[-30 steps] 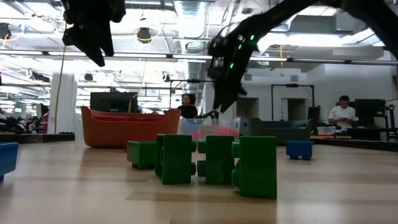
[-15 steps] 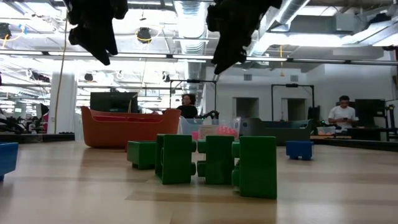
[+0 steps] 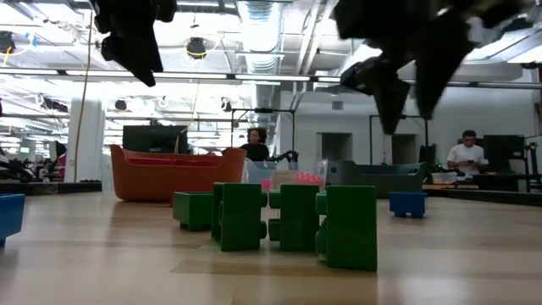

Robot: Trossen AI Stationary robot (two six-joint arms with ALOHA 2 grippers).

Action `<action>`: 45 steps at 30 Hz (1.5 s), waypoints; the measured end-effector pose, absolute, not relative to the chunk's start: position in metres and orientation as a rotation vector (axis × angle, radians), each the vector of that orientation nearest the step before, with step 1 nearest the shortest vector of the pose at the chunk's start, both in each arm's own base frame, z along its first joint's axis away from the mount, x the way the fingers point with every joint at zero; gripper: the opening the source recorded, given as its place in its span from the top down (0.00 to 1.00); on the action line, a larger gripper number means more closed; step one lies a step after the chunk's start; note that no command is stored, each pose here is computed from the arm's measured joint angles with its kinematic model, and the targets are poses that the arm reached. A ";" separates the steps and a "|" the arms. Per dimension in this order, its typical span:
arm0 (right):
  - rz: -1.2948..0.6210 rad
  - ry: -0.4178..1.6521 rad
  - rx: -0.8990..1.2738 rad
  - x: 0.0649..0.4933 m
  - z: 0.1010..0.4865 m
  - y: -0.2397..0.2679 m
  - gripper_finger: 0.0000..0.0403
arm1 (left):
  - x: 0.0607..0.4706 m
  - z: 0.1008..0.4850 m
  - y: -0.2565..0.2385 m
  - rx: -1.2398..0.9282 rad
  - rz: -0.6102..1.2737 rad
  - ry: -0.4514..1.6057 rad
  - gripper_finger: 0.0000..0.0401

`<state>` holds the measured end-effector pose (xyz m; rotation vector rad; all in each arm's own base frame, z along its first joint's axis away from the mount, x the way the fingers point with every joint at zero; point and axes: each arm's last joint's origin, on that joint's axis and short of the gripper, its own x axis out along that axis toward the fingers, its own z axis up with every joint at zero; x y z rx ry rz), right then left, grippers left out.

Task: Sort blocks
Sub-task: Put the blue game piece into the blue bin

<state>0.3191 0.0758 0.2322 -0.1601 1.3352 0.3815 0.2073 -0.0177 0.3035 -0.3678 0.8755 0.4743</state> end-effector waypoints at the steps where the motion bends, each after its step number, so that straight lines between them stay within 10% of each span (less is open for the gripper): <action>1: 0.412 1.332 -0.193 0.318 0.231 0.079 0.48 | 0.207 0.303 -0.018 -0.364 0.472 0.877 0.40; 45: 0.511 1.231 -0.434 0.304 0.157 0.064 0.47 | 0.207 0.303 -0.018 -0.371 0.450 0.894 0.40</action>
